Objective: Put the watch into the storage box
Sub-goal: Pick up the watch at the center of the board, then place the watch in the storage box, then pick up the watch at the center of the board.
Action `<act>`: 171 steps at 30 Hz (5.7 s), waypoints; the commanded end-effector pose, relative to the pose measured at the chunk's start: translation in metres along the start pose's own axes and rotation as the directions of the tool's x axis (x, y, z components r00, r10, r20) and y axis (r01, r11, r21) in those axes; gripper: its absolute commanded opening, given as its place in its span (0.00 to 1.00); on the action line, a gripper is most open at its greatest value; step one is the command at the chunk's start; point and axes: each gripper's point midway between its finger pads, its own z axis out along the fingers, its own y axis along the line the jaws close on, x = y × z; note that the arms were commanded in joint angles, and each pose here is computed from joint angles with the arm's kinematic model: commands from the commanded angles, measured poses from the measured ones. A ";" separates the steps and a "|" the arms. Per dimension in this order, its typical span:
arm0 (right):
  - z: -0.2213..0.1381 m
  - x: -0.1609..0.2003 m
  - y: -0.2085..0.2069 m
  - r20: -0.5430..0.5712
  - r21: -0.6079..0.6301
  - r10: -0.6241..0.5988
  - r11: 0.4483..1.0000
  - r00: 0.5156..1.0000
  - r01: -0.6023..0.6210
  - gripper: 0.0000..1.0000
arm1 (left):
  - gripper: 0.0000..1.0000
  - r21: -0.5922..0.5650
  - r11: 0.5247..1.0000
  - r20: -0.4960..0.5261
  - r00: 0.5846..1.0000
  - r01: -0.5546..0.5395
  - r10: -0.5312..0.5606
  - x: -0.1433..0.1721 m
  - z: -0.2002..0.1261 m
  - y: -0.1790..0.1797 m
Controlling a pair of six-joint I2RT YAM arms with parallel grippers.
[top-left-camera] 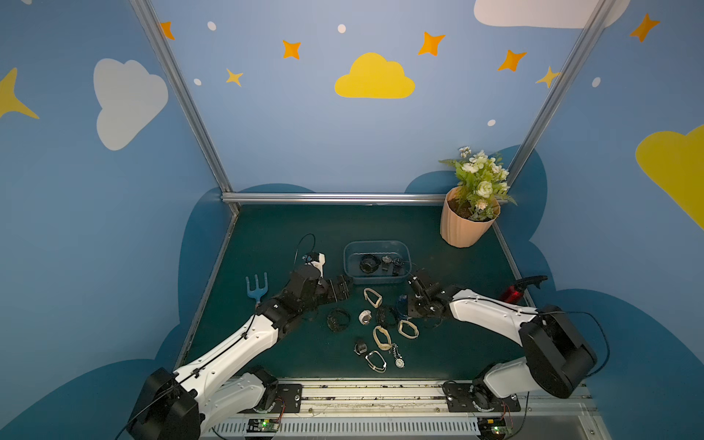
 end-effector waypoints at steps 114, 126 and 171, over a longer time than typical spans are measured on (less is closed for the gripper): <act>-0.099 -0.069 0.095 0.448 -0.375 -0.214 0.836 0.868 0.399 0.85 | 0.47 -0.448 0.879 -0.391 0.920 -0.163 -0.029 0.109 0.048 0.036; -0.098 -0.072 0.096 0.462 -0.361 -0.222 0.837 0.858 0.411 0.85 | 0.37 -0.505 0.842 -0.440 0.896 -0.189 -0.062 0.125 0.065 0.052; -0.109 -0.070 0.087 0.470 -0.367 -0.177 0.852 0.865 0.374 0.85 | 0.04 -0.109 0.941 -0.153 0.941 -0.320 0.302 -0.044 0.088 -0.054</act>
